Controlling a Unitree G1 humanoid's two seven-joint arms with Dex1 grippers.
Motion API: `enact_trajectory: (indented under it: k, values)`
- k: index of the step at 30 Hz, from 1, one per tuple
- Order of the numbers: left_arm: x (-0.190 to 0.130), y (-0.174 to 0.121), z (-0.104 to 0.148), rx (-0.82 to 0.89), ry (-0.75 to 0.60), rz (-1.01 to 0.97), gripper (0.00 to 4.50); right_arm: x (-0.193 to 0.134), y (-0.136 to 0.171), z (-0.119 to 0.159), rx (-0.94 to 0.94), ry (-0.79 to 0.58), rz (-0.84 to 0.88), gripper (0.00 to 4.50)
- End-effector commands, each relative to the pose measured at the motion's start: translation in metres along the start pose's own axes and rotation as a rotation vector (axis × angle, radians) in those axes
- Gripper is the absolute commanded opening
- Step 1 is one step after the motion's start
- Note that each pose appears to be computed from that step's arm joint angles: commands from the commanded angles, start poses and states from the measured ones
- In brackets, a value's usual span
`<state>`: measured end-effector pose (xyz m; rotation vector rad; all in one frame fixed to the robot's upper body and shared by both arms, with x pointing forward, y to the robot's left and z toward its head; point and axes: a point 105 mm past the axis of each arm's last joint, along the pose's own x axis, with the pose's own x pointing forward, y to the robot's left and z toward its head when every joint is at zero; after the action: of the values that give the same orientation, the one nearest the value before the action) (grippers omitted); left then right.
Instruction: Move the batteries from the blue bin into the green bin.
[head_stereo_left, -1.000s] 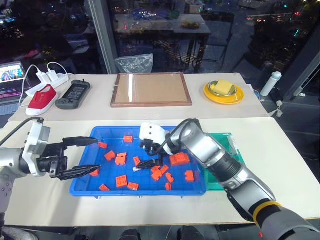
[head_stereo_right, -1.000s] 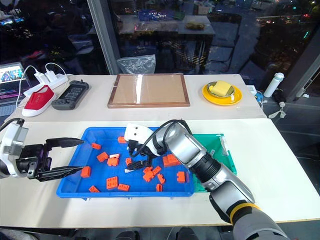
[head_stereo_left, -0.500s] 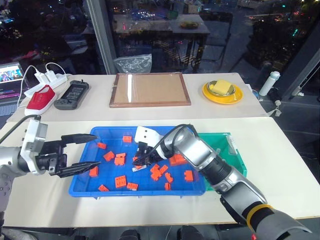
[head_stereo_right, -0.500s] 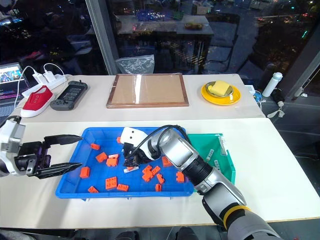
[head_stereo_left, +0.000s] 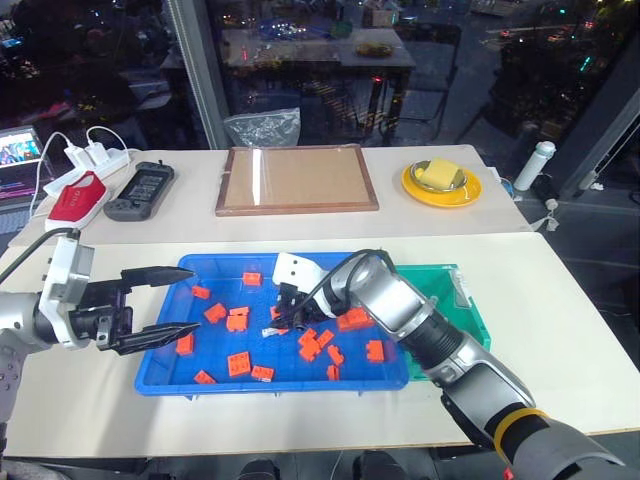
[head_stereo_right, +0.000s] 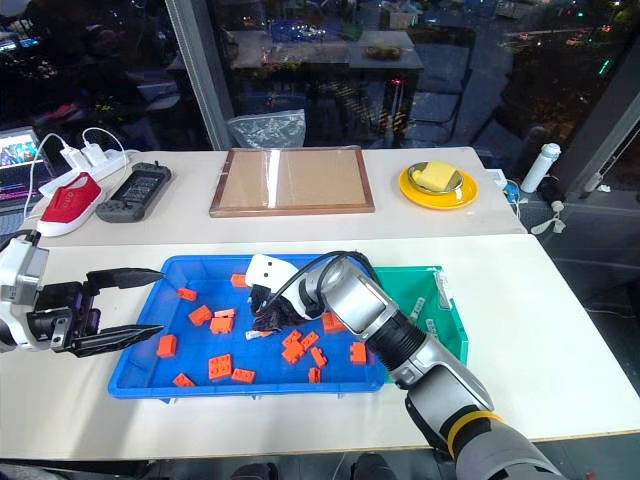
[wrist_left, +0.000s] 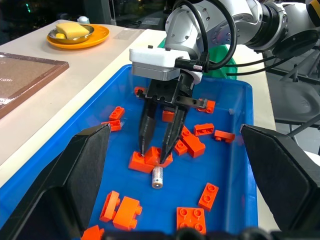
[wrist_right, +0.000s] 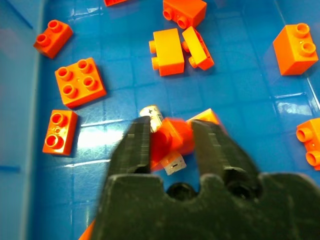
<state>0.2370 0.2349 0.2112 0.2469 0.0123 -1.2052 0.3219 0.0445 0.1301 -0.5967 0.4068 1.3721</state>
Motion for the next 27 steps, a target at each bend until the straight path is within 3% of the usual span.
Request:
enact_trajectory:
  k: [1,16,19,24,27]
  values:
    - [0.000,-0.001,0.009,0.050,0.005,-0.004,4.50,-0.001,-0.002,0.002,-0.002,0.000,-0.017,0.02]
    - [0.000,-0.001,0.008,0.049,-0.001,-0.006,4.50,-0.040,-0.038,0.007,-0.022,-0.007,-0.151,0.02]
    - [0.001,0.000,0.008,0.048,-0.002,-0.009,4.50,-0.042,-0.027,0.017,-0.031,-0.043,-0.102,0.82]
    - [0.001,0.001,0.008,0.049,-0.001,-0.011,4.50,-0.032,0.001,0.036,-0.076,-0.111,0.007,2.54]
    - [0.001,0.002,0.008,0.050,0.000,-0.009,4.50,-0.022,0.018,0.035,-0.087,-0.100,0.075,2.54]
